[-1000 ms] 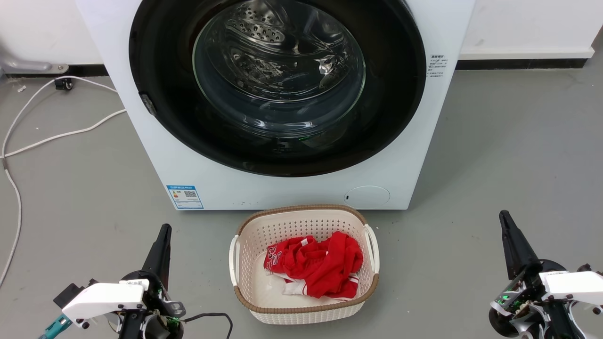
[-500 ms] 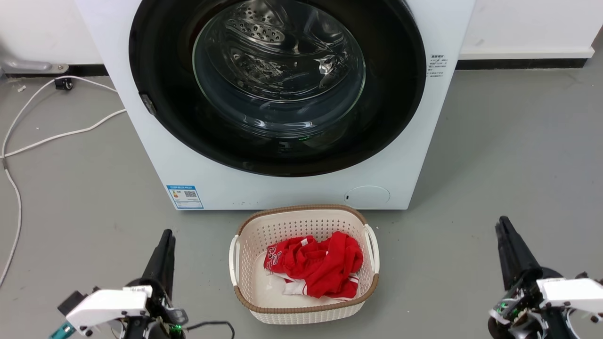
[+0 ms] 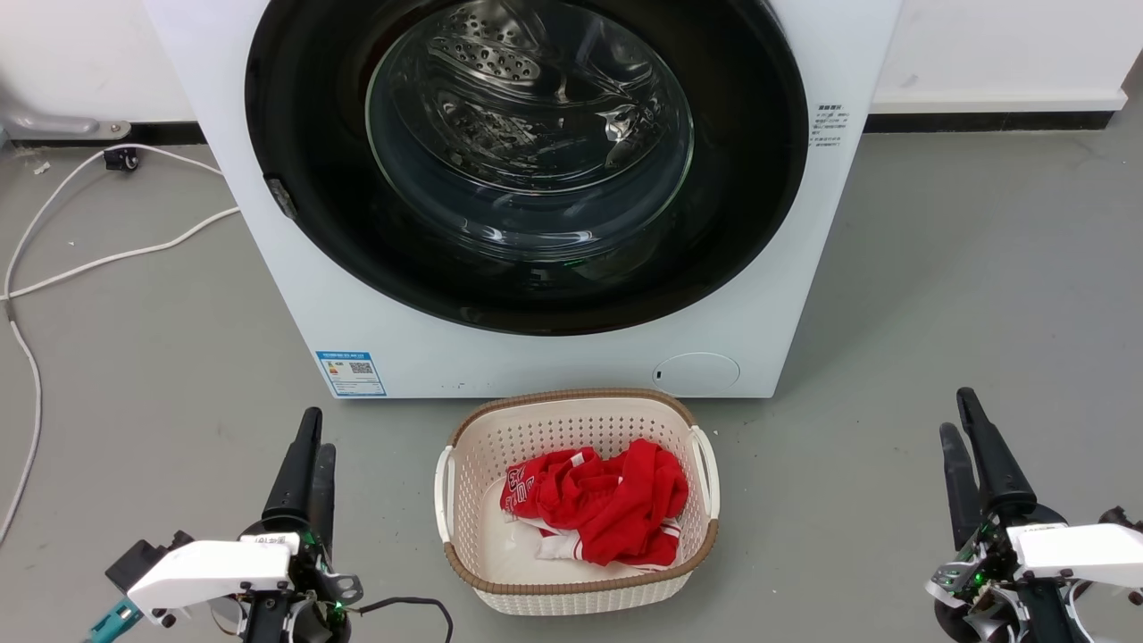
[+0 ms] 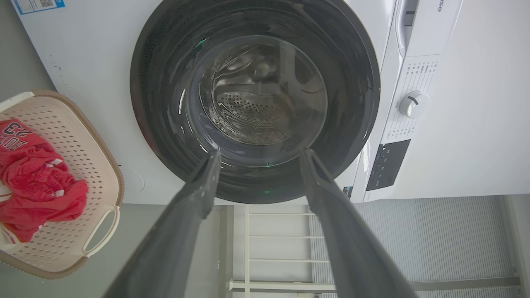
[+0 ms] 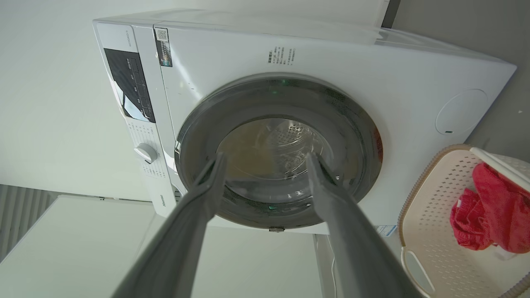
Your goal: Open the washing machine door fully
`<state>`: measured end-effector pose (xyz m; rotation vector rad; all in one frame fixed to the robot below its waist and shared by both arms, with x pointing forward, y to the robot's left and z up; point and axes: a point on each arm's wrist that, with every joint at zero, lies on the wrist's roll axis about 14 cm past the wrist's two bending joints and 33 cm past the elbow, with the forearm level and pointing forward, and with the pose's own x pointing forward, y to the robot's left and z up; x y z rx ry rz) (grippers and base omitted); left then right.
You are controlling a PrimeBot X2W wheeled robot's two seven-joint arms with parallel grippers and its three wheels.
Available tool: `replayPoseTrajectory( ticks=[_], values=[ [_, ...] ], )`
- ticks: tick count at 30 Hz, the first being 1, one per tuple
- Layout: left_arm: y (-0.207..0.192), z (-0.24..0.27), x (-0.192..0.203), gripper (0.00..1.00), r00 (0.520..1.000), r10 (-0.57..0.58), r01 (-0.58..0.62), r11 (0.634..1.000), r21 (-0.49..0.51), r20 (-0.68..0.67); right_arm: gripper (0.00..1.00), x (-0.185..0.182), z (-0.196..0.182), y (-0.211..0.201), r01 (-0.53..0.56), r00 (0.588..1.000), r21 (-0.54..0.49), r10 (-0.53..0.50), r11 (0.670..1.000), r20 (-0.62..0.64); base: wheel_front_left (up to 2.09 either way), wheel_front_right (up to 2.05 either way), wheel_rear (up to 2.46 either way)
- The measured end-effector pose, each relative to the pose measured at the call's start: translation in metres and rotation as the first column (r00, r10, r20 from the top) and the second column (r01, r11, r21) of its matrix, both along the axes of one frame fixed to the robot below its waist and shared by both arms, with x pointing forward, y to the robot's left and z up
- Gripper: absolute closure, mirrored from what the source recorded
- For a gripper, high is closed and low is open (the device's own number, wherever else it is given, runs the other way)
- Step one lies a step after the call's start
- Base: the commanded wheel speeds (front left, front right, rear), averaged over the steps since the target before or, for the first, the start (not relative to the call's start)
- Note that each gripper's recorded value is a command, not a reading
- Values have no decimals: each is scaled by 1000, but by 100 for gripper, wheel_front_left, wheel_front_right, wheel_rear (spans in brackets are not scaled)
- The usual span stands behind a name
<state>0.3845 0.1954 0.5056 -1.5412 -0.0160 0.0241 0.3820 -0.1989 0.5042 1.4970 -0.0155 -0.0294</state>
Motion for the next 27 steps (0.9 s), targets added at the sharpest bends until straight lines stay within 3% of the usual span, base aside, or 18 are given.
replayPoseTrajectory(
  ticks=[5, 11, 19, 27],
  values=[
    [1, 9, 1, 0, 1000, 9, -11, 996, 90, 25, 0, -1, 5, 0, 5, 1000, -117, -3, 993, 12, 0, 0, 0],
    [1, 24, 2, 0, 998, 13, -28, 971, 238, 67, 0, 1, 21, 2, 15, 998, -294, 2, 956, 56, 0, 0, 0],
    [-1, 42, 3, 0, 993, 6, -57, 903, 426, 119, 0, 2, 41, 8, 39, 994, -521, 21, 852, 109, 0, 0, 0],
    [-7, 49, 2, 0, 990, -9, -78, 805, 588, 143, 0, -1, 43, 12, 55, 992, -657, 32, 752, 119, 0, 0, 0]
  ],
)
